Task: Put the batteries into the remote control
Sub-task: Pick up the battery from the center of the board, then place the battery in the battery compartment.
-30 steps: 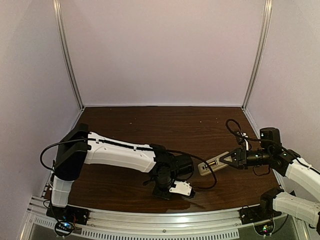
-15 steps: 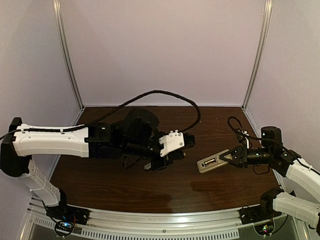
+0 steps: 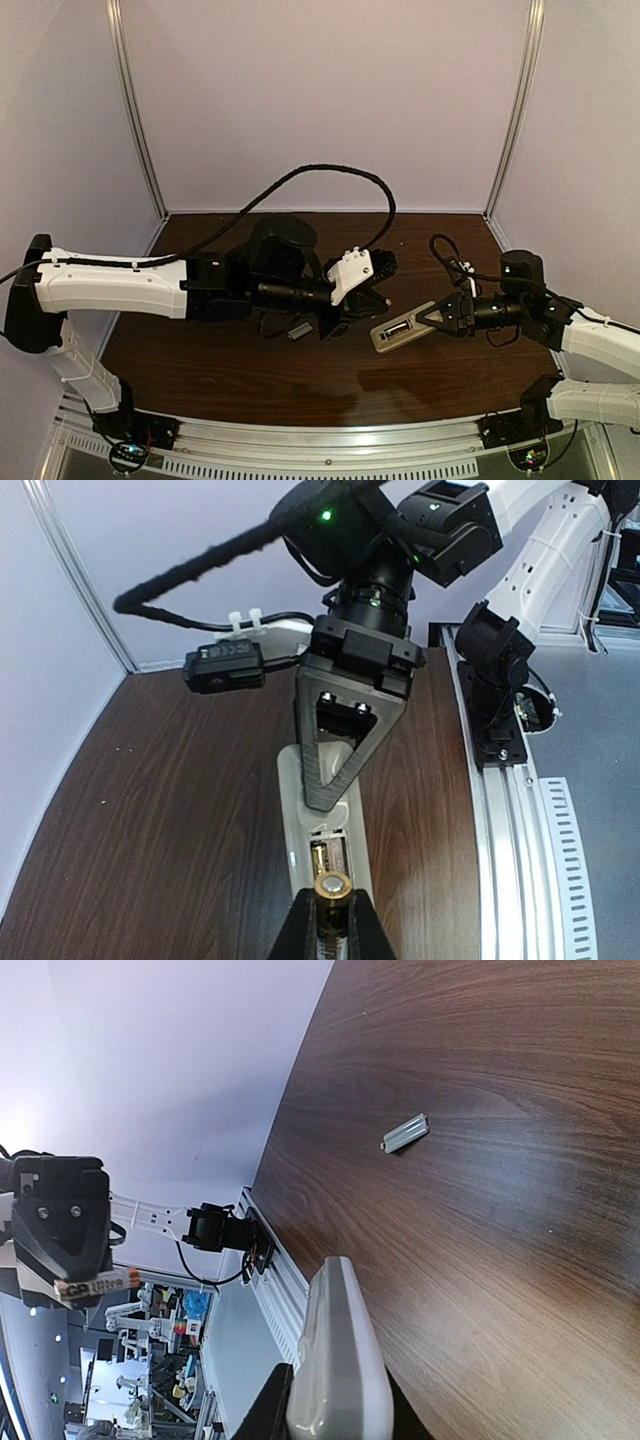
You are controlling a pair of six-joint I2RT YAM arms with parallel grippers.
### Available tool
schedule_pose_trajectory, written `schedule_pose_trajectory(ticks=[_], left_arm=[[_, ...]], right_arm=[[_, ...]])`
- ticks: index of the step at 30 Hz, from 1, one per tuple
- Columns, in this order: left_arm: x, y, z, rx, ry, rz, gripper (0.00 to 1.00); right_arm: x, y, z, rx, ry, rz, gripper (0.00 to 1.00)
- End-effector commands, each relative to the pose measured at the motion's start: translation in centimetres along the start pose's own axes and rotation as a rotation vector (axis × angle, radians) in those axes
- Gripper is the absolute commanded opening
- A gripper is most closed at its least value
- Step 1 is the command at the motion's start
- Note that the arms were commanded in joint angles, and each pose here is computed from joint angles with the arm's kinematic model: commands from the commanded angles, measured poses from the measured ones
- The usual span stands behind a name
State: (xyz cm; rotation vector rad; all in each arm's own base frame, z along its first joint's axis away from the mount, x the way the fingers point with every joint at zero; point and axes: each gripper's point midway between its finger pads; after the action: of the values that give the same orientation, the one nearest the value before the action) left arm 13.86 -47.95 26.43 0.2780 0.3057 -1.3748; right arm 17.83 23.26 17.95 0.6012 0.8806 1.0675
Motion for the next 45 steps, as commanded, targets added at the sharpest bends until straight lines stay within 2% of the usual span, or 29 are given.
schedule_pose_trajectory(ticks=[1, 7, 19, 45], left_arm=[[1.5, -0.6, 0.8, -0.027, -0.033, -0.054, 0.0], [2.7, -0.2, 0.7, -0.071, -0.05, -0.04, 0.0], [4.2, 0.4, -0.9, -0.08, -0.006, -0.009, 0.0], [4.1, 1.7, -1.9, -0.048, 0.032, 0.066, 0.0]], right_arm=[[0.7, 2.4, 2.3, -0.054, -0.069, 0.064, 0.0], [1.4, 3.5, 2.7, -0.054, -0.08, 0.107, 0.0], [2.0, 4.5, 2.6, -0.04, -0.076, 0.155, 0.0], [2.2, 4.1, 1.8, -0.034, -0.047, 0.144, 0.0]])
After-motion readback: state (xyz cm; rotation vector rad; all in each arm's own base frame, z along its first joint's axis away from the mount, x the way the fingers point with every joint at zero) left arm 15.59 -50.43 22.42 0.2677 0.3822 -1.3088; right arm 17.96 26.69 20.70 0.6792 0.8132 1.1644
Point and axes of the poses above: each gripper's point midway between its finger pads, its own x axis out along the fingers, its own y axis along the line the jaws close on, z = x × y, and after that the axes turned 9 degrees about -x, right-handed
